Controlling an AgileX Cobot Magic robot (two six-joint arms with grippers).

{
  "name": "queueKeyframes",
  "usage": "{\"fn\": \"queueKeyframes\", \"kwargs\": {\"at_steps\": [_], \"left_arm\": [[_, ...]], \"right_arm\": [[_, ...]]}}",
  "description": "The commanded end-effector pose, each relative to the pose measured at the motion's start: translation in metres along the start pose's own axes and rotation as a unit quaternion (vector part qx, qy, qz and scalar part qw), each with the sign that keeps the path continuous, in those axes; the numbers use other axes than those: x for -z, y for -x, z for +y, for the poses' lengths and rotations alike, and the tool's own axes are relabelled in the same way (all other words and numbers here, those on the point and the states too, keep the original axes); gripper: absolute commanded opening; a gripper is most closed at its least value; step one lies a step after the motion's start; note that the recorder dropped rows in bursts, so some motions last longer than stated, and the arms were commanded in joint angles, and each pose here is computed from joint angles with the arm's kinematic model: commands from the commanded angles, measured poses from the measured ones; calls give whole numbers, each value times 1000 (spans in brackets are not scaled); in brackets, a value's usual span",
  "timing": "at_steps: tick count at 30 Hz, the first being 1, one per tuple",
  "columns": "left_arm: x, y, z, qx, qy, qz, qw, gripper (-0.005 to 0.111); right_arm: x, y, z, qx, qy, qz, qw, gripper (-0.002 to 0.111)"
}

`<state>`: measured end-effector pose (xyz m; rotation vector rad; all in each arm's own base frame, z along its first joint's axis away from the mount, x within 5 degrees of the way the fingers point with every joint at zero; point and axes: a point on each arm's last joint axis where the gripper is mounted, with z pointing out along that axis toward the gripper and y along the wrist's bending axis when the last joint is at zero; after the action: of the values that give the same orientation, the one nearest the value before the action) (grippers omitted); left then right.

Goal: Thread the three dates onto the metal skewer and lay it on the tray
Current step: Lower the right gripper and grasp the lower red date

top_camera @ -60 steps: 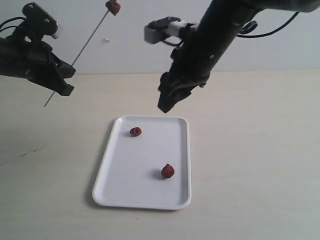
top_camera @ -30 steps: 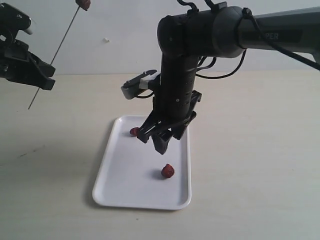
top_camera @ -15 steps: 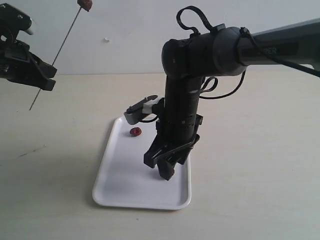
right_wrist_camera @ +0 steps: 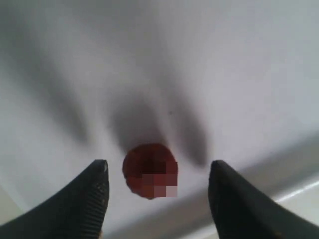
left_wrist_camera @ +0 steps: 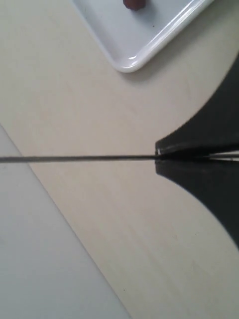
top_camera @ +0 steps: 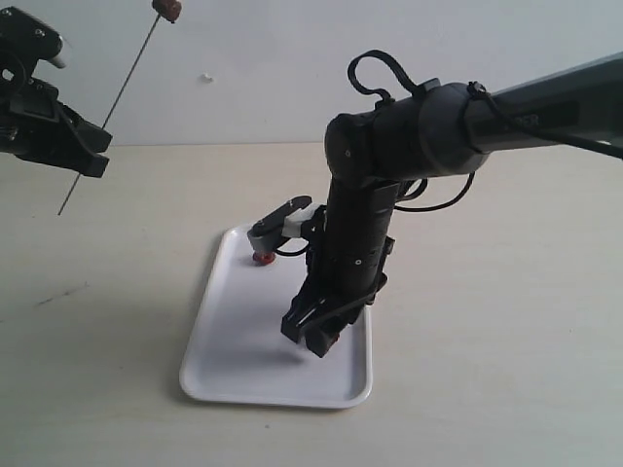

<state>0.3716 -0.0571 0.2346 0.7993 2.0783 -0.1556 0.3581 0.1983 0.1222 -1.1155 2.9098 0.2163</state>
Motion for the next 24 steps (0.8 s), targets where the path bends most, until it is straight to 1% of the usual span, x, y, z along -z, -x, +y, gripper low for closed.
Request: {"fn": "queueKeyframes", "kwargs": {"at_steps": [1, 5, 10, 14, 20, 24], "left_arm": [[1, 0, -1, 4, -4, -3, 1000, 0], [1, 0, -1, 4, -4, -3, 1000, 0], [1, 0, -1, 4, -4, -3, 1000, 0], [1, 0, -1, 4, -4, -3, 1000, 0], [1, 0, -1, 4, -4, -3, 1000, 0], [1, 0, -1, 4, -4, -3, 1000, 0]], "right_arm": [[-4, 0, -2, 6, -19, -41, 999, 58], [-7, 0, -2, 3, -20, -46, 999, 57], [-7, 0, 1, -10, -3, -46, 999, 50], [-7, -3, 2, -11, 2, -33, 999, 49], [-7, -5, 3, -38, 8, -18, 999, 49], [-7, -5, 3, -51, 8, -18, 999, 46]]}}
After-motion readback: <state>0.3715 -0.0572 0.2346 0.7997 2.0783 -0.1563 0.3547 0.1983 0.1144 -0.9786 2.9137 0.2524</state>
